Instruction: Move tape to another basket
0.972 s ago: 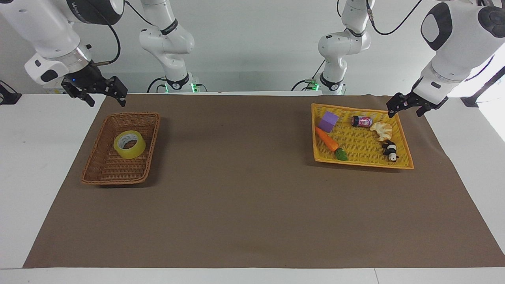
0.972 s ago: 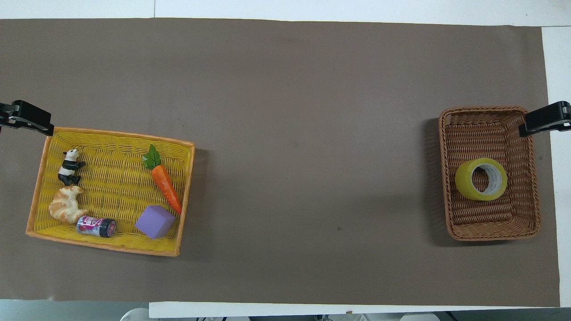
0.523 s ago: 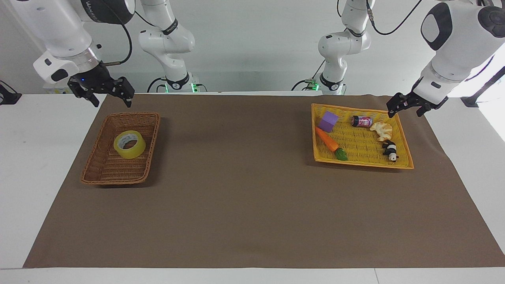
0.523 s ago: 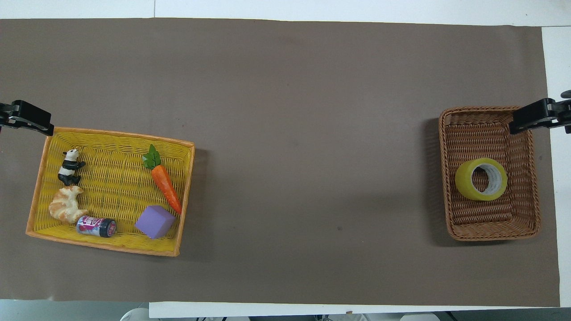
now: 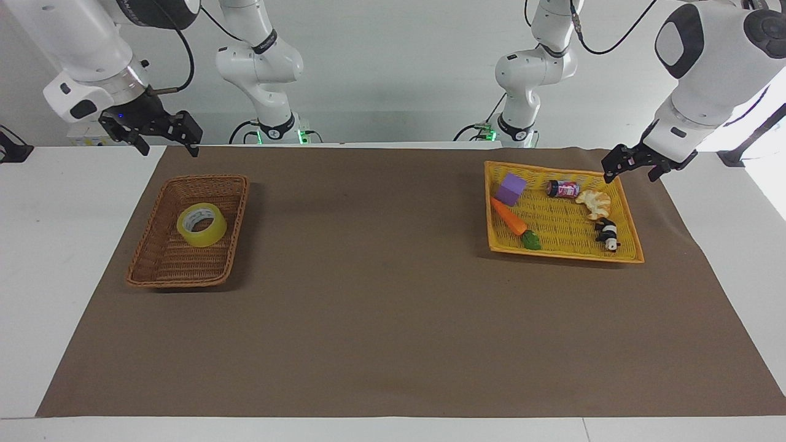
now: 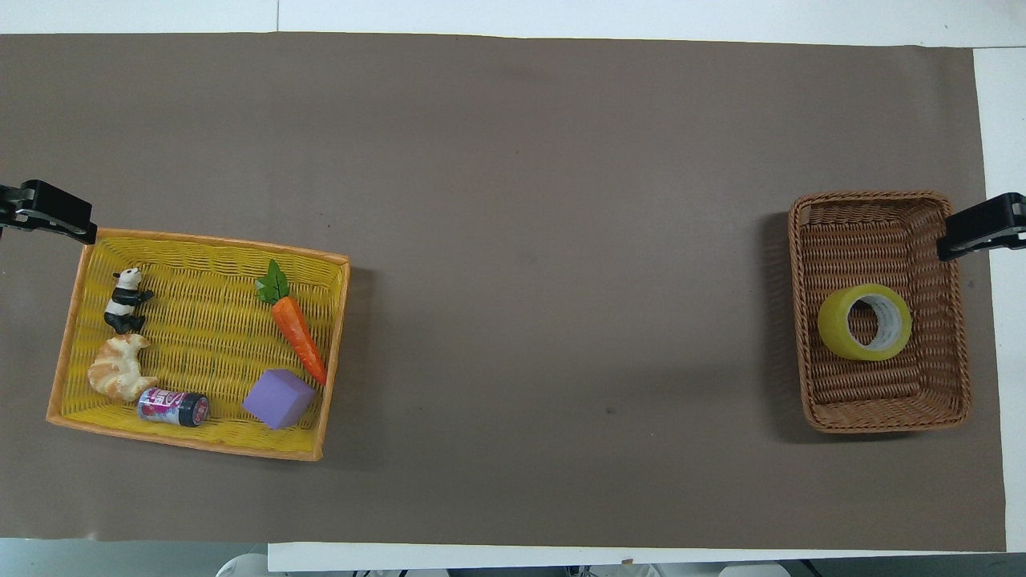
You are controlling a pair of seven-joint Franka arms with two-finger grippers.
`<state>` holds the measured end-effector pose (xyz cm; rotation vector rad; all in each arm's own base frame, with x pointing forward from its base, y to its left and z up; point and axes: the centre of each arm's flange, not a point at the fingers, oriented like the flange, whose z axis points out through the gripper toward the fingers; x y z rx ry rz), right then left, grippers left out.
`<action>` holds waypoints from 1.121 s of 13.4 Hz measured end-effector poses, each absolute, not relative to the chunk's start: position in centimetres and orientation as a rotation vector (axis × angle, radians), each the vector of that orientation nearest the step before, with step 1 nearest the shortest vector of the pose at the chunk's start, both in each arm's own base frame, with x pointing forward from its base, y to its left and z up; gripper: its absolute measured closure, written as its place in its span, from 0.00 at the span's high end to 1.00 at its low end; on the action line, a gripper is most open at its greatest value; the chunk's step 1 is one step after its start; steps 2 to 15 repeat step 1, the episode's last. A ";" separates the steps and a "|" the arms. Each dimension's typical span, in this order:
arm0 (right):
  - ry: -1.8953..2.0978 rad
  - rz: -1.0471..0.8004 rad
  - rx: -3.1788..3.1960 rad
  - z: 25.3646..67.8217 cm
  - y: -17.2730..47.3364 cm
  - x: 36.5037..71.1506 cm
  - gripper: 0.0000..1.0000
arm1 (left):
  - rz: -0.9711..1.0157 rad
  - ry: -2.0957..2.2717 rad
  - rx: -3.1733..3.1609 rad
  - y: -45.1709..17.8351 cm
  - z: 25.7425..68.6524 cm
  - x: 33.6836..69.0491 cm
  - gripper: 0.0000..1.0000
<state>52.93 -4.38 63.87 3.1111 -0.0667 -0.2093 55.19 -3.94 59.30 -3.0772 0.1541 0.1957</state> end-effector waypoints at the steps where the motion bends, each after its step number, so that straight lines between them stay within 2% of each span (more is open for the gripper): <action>1: -0.072 -0.208 3.111 63.9 -4.5 52.9 1.00 | 0.196 0.154 -3.077 -3.9 59.3 55.2 1.00; 15: -0.072 -0.208 3.111 63.9 -4.5 52.9 1.00 | 0.196 0.154 -3.077 -3.9 59.3 55.2 1.00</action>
